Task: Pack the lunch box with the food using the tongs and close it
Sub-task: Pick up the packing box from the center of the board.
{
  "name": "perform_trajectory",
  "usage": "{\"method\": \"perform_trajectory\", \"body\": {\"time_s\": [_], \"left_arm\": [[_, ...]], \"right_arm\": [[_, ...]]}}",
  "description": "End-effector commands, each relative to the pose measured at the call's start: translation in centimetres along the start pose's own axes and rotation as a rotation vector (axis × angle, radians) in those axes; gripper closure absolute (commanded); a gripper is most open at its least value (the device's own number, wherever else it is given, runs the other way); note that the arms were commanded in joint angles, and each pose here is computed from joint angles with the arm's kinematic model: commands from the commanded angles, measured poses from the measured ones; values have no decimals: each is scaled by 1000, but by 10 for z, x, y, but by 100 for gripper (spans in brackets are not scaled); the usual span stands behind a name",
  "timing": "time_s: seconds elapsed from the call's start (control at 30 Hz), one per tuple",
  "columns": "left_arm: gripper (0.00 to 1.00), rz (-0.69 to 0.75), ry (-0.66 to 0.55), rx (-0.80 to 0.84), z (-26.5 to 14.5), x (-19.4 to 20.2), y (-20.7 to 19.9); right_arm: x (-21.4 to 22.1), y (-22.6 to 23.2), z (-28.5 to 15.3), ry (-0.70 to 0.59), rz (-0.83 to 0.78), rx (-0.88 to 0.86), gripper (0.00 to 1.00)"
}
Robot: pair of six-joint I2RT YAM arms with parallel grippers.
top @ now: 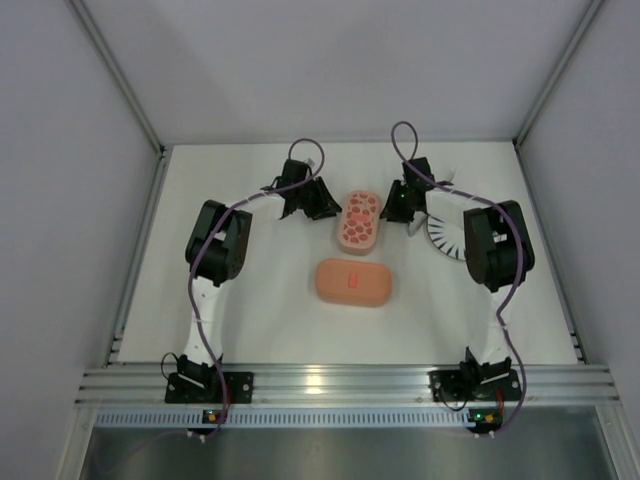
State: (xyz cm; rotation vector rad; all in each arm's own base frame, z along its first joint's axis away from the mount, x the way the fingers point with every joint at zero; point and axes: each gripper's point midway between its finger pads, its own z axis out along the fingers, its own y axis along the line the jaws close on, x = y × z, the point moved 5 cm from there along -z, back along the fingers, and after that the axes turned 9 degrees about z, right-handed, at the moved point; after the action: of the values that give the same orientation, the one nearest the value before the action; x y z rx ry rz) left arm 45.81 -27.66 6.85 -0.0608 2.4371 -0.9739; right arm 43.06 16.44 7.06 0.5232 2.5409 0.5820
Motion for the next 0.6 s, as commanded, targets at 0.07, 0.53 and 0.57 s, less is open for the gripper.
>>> {"method": "perform_trajectory", "body": {"time_s": [0.07,0.53,0.57], "left_arm": [[64,21,22,39,-1,14,-14],[65,24,24,20,-8,18,-12],[65,22,25,18,-8,18,-12]], "right_arm": [[-3,11,-29,-15,61,-150,69],[26,0,-73,-1,179,-346,45],[26,-2,-74,-9,185,-353,45]]}}
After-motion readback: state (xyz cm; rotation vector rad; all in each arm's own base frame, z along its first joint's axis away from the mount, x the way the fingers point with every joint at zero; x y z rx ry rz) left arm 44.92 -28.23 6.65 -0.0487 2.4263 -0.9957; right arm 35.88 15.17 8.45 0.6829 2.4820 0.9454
